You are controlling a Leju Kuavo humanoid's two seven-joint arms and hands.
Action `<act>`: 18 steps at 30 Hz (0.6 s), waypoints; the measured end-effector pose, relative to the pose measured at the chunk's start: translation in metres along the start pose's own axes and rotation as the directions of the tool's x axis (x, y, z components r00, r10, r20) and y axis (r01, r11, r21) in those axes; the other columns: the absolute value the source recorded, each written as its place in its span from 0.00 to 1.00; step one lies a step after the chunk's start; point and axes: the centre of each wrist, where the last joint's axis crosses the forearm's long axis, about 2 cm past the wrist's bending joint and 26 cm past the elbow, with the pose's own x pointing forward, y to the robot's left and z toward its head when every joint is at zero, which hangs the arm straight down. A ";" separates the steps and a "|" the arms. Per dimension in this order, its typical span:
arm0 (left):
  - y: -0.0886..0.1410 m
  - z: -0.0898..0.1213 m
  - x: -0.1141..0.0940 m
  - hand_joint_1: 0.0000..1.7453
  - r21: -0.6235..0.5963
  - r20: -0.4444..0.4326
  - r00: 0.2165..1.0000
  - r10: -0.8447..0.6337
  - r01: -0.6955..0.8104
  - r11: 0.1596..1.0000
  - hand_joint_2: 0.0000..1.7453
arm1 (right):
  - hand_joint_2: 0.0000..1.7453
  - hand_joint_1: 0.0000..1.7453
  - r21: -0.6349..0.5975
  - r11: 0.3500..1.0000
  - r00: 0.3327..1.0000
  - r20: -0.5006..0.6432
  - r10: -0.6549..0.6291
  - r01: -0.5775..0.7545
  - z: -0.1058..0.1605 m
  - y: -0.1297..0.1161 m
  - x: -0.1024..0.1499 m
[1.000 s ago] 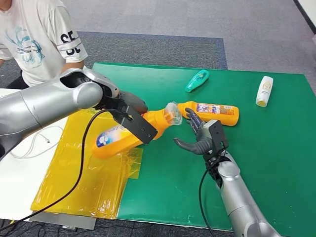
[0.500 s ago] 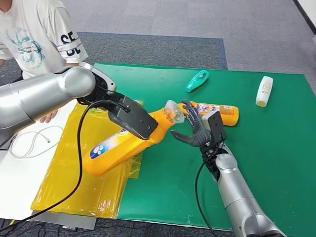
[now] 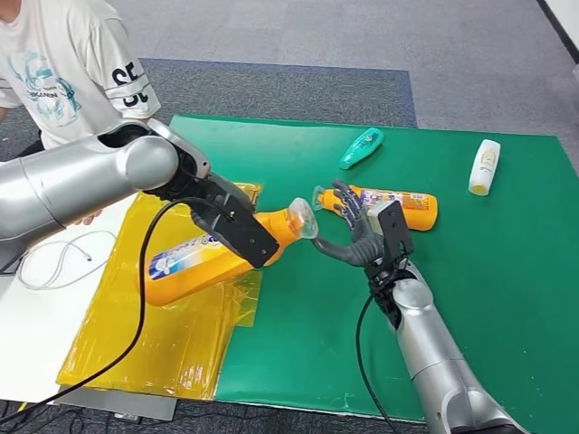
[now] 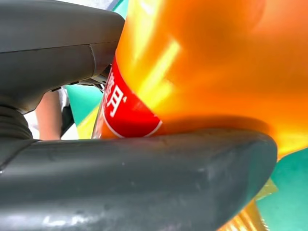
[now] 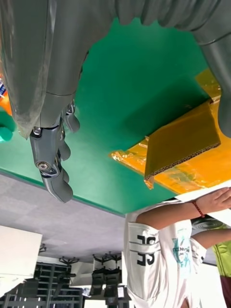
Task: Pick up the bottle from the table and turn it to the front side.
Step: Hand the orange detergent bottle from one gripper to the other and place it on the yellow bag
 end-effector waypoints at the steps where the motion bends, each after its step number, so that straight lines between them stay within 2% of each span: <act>1: -0.002 -0.003 -0.001 1.00 -0.002 -0.002 1.000 -0.006 0.006 1.000 0.00 | 1.00 0.00 -0.001 1.000 1.000 -0.001 0.001 -0.001 0.000 0.000 0.000; 8: -0.022 -0.036 -0.010 1.00 -0.009 0.001 0.999 -0.033 0.033 0.999 0.00 | 1.00 0.00 -0.004 1.000 1.000 -0.004 0.007 -0.007 0.000 0.001 0.000; 18: -0.057 -0.081 -0.032 1.00 -0.031 0.013 1.000 0.020 -0.019 0.999 0.00 | 1.00 0.00 0.000 1.000 1.000 -0.008 0.006 -0.006 -0.001 0.005 0.000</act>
